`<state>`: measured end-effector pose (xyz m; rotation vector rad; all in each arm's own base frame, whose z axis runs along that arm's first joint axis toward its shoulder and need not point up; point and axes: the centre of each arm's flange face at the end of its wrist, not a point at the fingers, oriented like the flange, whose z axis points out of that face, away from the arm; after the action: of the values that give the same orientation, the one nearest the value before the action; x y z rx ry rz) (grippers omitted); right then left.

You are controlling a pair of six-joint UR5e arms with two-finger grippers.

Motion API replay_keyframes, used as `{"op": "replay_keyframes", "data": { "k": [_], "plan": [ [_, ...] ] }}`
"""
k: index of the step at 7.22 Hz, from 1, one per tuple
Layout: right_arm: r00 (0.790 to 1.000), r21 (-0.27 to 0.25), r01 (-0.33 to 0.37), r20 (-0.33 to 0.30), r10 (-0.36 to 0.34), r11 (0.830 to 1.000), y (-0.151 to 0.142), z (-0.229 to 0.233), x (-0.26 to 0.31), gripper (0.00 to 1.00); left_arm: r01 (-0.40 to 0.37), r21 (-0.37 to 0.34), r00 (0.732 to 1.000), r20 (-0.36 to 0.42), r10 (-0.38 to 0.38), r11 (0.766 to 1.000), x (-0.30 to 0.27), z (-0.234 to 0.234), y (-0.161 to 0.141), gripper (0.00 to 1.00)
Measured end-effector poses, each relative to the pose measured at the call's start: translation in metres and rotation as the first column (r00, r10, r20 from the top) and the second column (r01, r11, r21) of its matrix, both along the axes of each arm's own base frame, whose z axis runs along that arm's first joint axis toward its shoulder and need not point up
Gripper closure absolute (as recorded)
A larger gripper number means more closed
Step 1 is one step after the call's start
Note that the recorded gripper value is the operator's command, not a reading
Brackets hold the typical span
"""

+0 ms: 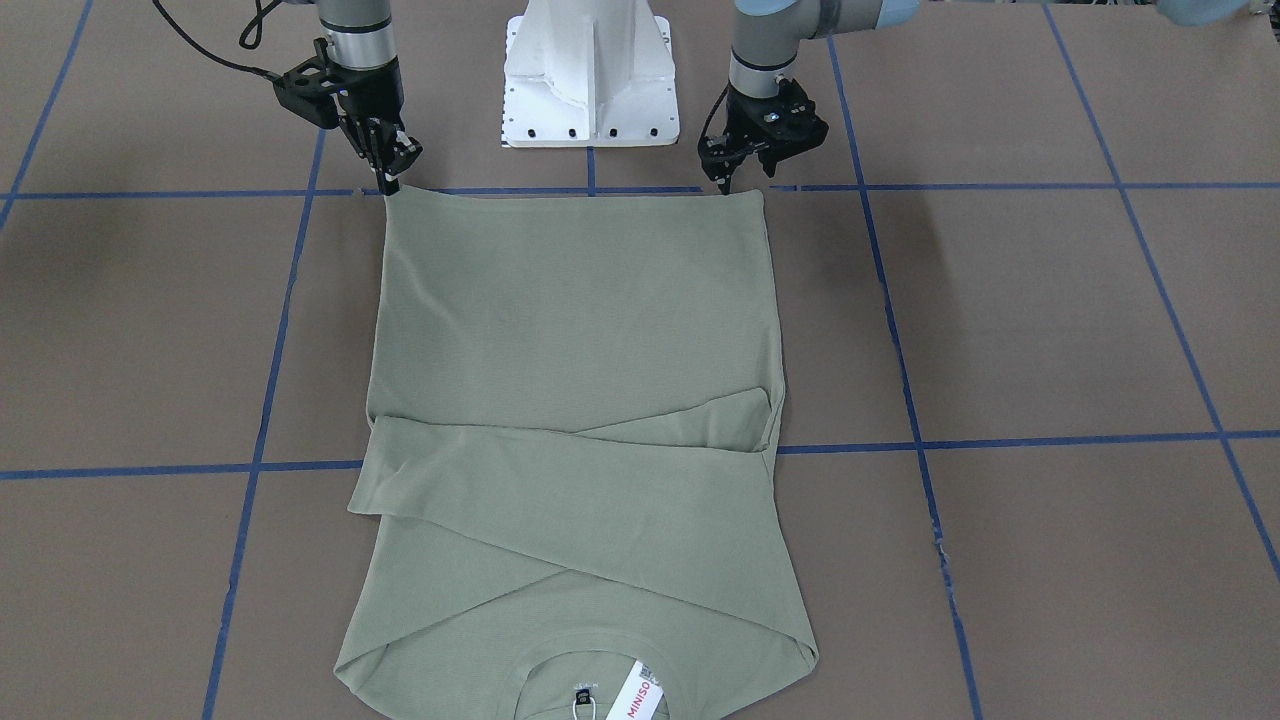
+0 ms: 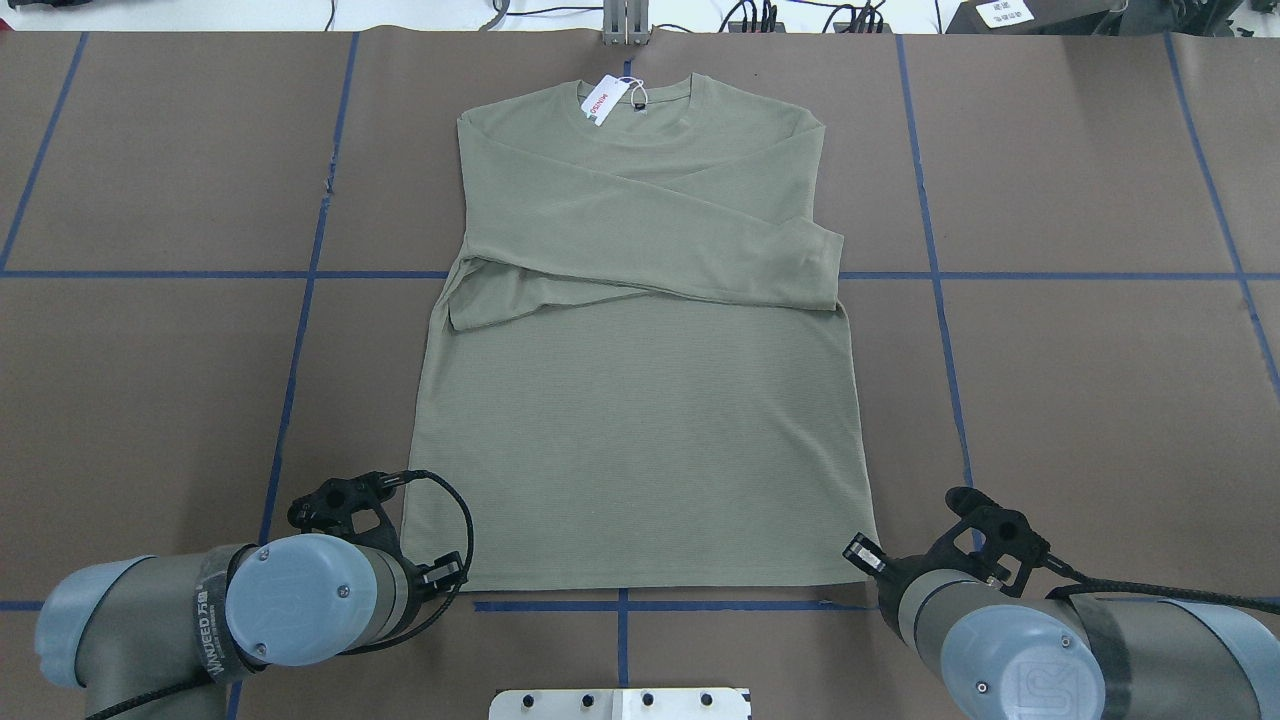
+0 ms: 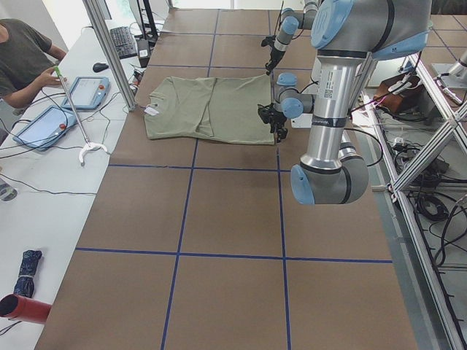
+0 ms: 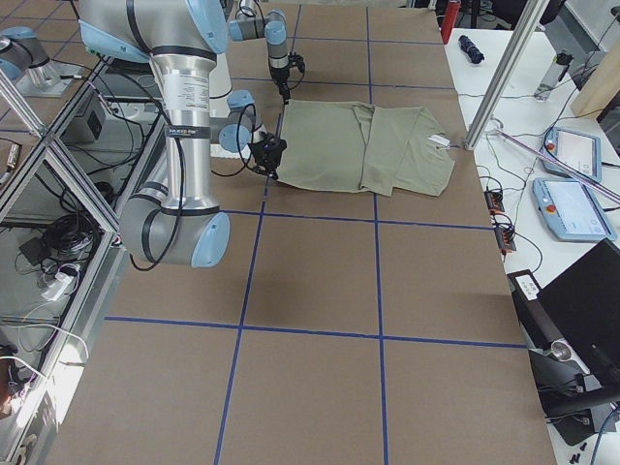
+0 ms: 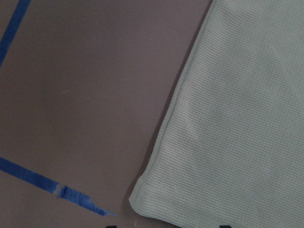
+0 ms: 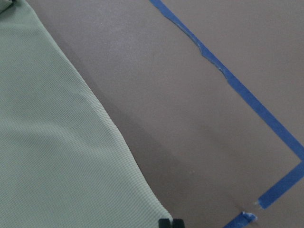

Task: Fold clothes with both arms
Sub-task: 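Move the left gripper to the other hem corner and grasp both hem corners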

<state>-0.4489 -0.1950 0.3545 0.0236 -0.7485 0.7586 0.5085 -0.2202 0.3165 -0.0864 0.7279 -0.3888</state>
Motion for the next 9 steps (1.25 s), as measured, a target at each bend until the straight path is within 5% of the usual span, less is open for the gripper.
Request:
{"op": "replay_keyframes", "data": {
  "k": [9],
  "plan": [
    [1.0,0.008,0.004,0.001,-0.004,1.0,-0.0015,-0.002,0.001,1.0,-0.006,0.011,1.0,0.022,0.005,1.0,0.0053,0.0086,-0.0059,0.42]
  ]
}}
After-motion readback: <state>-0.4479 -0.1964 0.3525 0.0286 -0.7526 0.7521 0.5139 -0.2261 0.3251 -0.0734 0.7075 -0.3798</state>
